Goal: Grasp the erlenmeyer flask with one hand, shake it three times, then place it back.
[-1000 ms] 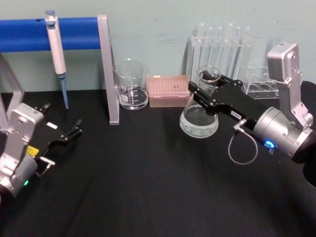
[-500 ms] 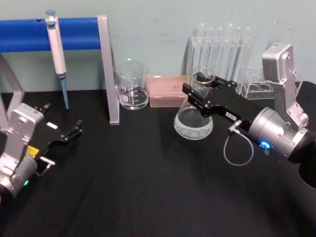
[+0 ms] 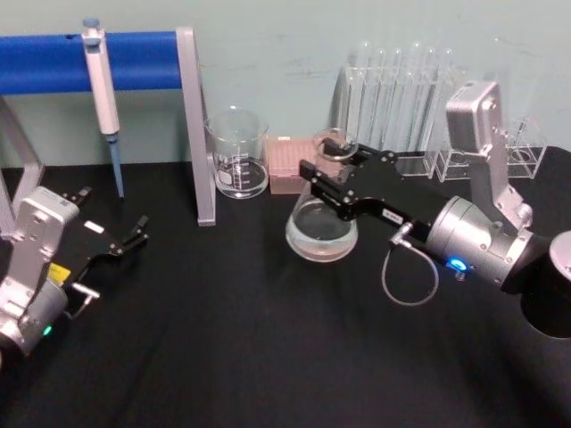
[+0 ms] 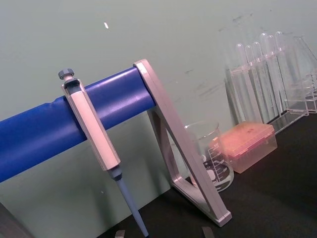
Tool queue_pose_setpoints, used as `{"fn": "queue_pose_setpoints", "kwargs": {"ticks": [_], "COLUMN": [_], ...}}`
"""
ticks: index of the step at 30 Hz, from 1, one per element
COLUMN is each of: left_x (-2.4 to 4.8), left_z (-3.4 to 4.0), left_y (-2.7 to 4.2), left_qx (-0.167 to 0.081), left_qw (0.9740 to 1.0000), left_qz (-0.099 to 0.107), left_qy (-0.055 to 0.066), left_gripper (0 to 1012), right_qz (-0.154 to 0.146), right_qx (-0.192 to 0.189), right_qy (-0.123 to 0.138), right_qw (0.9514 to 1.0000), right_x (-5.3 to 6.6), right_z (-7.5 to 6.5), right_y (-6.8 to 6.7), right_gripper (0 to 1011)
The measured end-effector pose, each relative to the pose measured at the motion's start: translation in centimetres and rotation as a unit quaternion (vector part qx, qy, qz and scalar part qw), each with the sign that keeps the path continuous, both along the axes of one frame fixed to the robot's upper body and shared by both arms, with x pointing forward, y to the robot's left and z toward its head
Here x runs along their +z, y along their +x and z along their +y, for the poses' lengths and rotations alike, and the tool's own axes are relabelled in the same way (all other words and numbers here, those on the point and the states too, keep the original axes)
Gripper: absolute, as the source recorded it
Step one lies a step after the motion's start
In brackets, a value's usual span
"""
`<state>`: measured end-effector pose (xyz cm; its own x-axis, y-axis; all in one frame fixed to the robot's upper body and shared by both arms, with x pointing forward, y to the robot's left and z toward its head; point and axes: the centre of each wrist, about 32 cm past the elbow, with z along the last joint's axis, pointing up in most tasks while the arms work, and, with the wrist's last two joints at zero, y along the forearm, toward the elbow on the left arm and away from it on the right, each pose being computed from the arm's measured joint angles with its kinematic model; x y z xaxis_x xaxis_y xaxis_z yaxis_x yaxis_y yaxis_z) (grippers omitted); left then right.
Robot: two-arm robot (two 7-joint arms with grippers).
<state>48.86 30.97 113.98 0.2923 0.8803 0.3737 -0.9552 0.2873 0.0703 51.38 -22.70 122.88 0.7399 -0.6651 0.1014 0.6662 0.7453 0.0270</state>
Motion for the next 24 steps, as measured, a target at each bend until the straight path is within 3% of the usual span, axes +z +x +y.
{"fn": "queue_pose_setpoints", "kwargs": {"ticks": [13,24], "left_x": [0.0,0.0], "left_z": [0.0,0.0], "left_y": [0.0,0.0], "left_qx": [0.0,0.0], "left_qw": [1.0,1.0], "left_qz": [0.0,0.0], "left_qy": [0.0,0.0], "left_gripper": [1001,1001], "right_qz": [0.003,0.006], "right_qx": [0.05,0.065], "right_qy": [-0.002,-0.004], "right_qw": [0.9987,0.9979], "right_x": [-0.1,-0.4], "right_z": [1.5,1.9], "right_y": [-0.2,-0.3], "right_gripper": [458,458]}}
